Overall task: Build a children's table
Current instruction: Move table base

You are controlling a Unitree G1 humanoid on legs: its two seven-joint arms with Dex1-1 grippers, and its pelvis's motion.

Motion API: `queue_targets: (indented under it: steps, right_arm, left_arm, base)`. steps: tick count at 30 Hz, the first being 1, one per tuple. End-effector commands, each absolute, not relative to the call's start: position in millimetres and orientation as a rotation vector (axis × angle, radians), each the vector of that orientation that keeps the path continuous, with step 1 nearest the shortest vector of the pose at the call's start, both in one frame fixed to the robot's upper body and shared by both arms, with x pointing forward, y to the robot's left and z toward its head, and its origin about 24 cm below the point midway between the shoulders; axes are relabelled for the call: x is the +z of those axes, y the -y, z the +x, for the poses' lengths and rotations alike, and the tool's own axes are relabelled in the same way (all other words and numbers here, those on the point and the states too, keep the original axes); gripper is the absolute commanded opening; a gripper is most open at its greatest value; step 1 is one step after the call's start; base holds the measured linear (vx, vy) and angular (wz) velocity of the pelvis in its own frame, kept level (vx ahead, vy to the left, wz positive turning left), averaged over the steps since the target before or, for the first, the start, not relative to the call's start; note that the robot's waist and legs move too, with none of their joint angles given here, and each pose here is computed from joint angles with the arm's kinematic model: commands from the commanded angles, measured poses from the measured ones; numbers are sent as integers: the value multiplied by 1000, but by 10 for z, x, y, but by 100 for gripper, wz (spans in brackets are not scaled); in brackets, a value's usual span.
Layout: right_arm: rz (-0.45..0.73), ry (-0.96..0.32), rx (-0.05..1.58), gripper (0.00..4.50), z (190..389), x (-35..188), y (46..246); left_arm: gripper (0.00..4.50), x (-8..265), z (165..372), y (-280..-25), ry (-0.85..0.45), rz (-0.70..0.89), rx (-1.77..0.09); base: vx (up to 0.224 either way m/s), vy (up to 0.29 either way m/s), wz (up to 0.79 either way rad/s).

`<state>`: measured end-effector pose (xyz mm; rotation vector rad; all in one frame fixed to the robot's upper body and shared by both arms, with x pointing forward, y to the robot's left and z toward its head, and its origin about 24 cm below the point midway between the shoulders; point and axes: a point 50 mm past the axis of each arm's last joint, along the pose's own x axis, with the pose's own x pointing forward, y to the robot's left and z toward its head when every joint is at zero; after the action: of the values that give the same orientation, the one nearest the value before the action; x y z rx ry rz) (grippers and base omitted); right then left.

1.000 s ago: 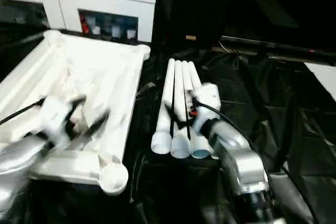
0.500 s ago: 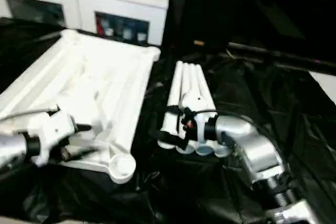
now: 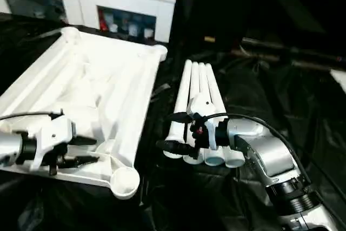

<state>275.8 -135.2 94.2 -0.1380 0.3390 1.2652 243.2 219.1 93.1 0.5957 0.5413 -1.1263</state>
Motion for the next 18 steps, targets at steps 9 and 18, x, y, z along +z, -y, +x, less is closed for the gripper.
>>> queue_targets:
  steps: [9, 18]
  right_arm:
    - [-181, -352, 1314, 449, 2719, 993, 1355]
    - [-189, -357, 1320, 449, 2717, 995, 1353]
  left_arm:
    - [104, 939, 2564, -2296, -637, 739, -1184]
    - [60, 895, 2572, -2318, -711, 749, -1153]
  base:
    - [0, 0, 0]
    - [0, 0, 0]
